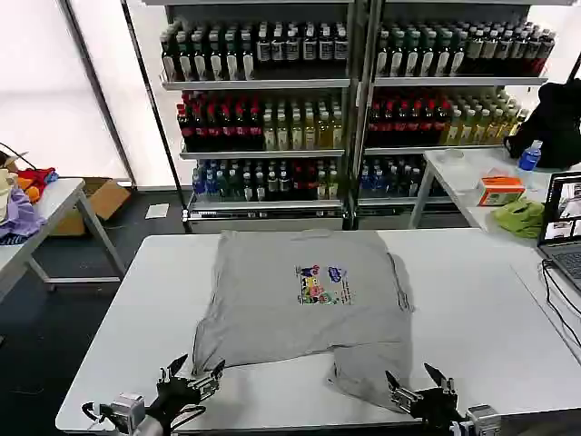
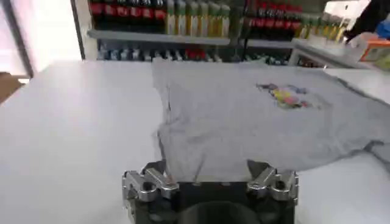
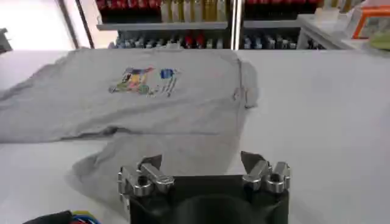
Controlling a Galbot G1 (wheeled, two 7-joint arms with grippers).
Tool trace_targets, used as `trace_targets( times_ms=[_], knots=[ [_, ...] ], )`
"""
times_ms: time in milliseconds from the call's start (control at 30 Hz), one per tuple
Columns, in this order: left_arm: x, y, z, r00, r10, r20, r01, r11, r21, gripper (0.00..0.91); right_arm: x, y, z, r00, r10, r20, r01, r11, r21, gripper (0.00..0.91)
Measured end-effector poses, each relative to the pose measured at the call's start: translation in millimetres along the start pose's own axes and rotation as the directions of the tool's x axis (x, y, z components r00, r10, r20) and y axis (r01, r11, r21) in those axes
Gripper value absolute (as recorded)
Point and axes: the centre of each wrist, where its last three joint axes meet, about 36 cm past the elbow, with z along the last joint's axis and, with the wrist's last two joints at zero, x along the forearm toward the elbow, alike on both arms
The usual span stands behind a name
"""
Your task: Fold and organize the clothes.
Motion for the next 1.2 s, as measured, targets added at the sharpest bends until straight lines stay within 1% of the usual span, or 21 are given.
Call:
trace_targets(
  times_ms=[33, 67, 167, 200, 233, 267, 300, 333, 367, 600, 800, 933, 1200],
  knots=[
    [-2, 1, 1, 1.0, -0.004, -0.007, 0.004, 1.0, 0.002, 0.907, 0, 2, 1, 1.0, 0.001, -0.008, -0.001, 1.0, -0.002, 0.212],
    [-4, 1, 1, 1.0, -0.006, -0.013, 0.006, 1.0, 0.003, 0.907, 0, 3, 3, 1.0, 0.001, -0.018, -0.001, 1.0, -0.004, 0.01],
    [-10, 4, 1, 1.0, -0.012, -0.023, 0.012, 1.0, 0.007, 0.907, 0, 7, 6, 0.999, 0.002, -0.035, -0.003, 1.0, -0.01, 0.0],
    [-11, 4, 2, 1.0, -0.014, -0.026, 0.014, 1.0, 0.008, 0.856, 1, 7, 7, 0.999, 0.005, -0.038, -0.005, 1.0, -0.011, 0.0],
    [-13, 6, 2, 0.999, -0.017, -0.028, 0.017, 1.0, 0.009, 0.665, 1, 8, 8, 0.999, 0.007, -0.042, -0.008, 1.0, -0.013, 0.0],
    [-14, 7, 3, 0.999, -0.019, -0.032, 0.02, 1.0, 0.01, 0.443, 0, 8, 9, 0.999, 0.011, -0.045, -0.012, 1.0, -0.014, 0.0],
    [-14, 7, 3, 0.999, -0.022, -0.036, 0.023, 1.0, 0.011, 0.202, 0, 8, 9, 0.999, 0.015, -0.047, -0.016, 1.0, -0.015, 0.0],
    [-15, 7, 4, 0.999, -0.026, -0.039, 0.026, 1.0, 0.011, 0.091, 0, 8, 10, 0.999, 0.017, -0.051, -0.018, 1.0, -0.017, 0.0],
    [-15, 7, 4, 0.999, -0.029, -0.042, 0.03, 1.0, 0.01, 0.0, 0, 8, 11, 0.998, 0.019, -0.054, -0.02, 1.0, -0.019, 0.0],
    [-15, 0, 10, 0.998, -0.012, -0.062, 0.012, 1.0, -0.001, 0.01, 0, 9, 16, 0.997, 0.008, -0.073, -0.012, 0.998, -0.054, 0.0],
    [-18, -5, 13, 0.998, -0.003, -0.066, 0.002, 1.0, -0.009, 0.01, -2, 7, 19, 0.999, -0.008, -0.054, 0.003, 0.997, -0.079, 0.0],
    [-21, -4, 14, 0.998, -0.013, -0.058, 0.012, 1.0, -0.014, 0.01, -6, 7, 20, 0.999, -0.025, -0.02, 0.023, 0.996, -0.09, 0.0],
    [-22, -5, 14, 0.999, -0.013, -0.029, 0.013, 1.0, 0.001, 0.01, -4, 3, 14, 0.993, -0.074, 0.095, 0.084, 0.99, -0.111, 0.0]
  ],
)
